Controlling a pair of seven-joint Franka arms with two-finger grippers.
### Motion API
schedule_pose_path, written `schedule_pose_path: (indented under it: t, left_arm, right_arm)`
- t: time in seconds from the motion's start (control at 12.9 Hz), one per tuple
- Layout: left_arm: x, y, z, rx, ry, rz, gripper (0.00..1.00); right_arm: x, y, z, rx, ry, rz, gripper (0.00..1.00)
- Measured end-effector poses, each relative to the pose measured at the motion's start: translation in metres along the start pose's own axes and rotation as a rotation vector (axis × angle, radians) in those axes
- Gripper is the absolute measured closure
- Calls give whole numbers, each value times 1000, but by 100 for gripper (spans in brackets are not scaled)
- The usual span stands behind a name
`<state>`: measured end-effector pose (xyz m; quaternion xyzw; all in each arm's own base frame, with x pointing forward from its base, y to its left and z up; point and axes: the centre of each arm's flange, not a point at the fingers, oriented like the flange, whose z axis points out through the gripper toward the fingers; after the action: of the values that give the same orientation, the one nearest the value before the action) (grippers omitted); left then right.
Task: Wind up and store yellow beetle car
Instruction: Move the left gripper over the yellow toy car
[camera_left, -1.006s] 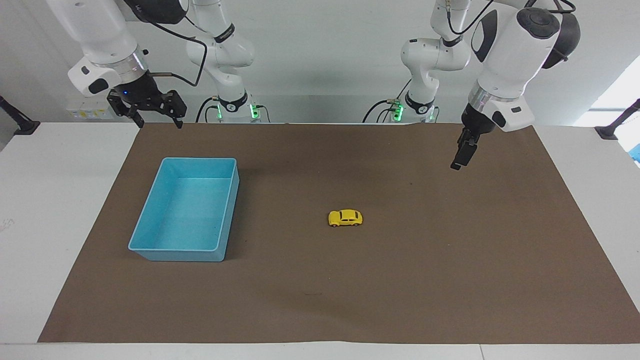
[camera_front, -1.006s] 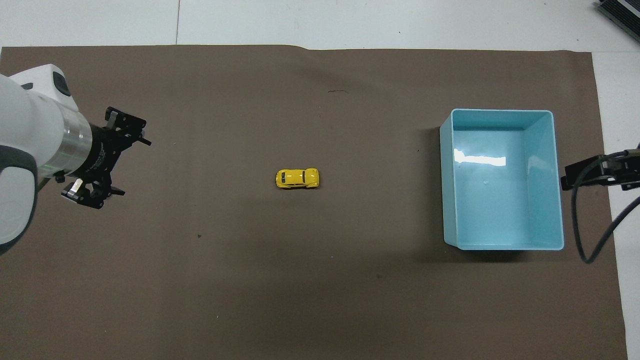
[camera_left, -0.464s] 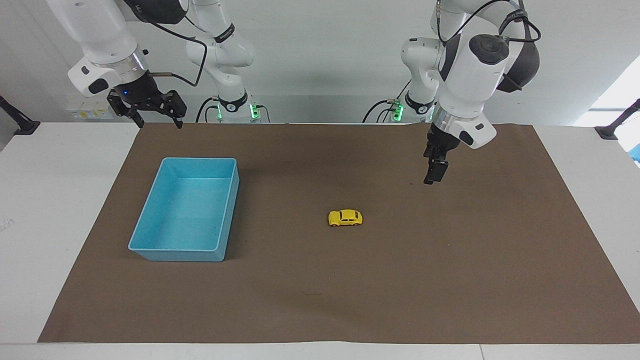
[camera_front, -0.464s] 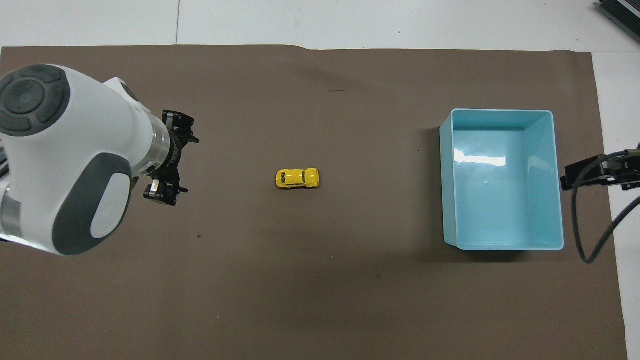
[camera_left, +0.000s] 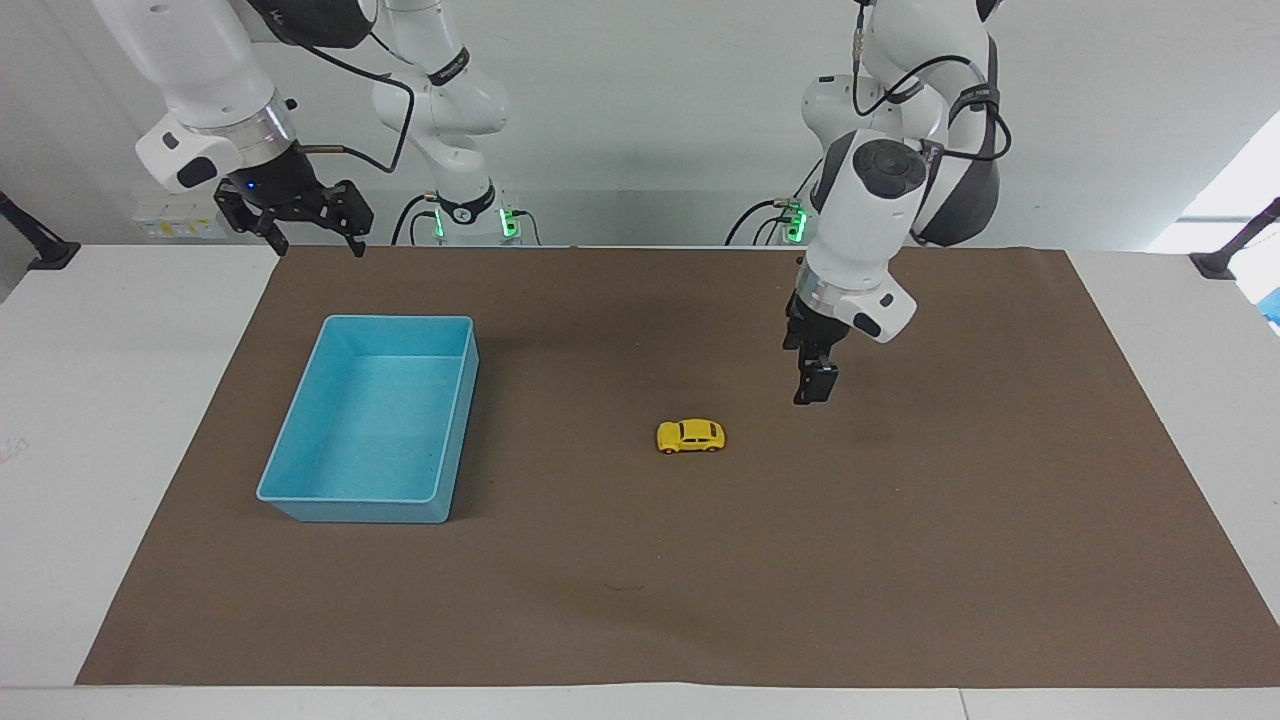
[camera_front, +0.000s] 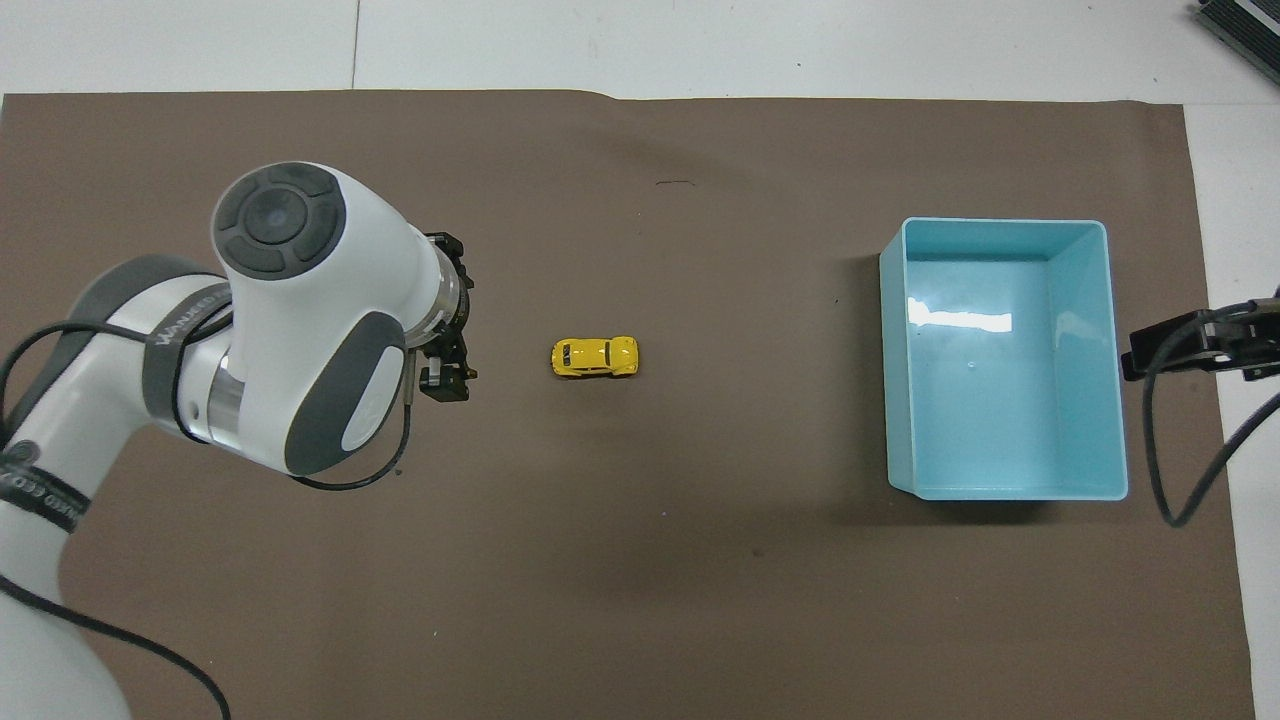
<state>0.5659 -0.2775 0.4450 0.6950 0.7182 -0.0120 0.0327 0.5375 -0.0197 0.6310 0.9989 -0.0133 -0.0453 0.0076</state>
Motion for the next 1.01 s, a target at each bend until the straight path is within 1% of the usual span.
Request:
schedule_pose_path:
  t: [0.23, 0.54, 0.7, 1.01]
  left_arm:
    - [-25, -3, 36, 2, 12, -56, 0]
    - [-71, -17, 58, -17, 6, -87, 0]
    - [-83, -19, 68, -20, 16, -99, 0]
    - [-108, -17, 107, 2, 37, -106, 0]
  right_arm:
    - [0, 0, 0, 0, 0, 0, 0]
    - [0, 0, 0, 0, 0, 0, 0]
    - [0, 0, 0, 0, 0, 0, 0]
    - [0, 0, 0, 0, 0, 0, 0]
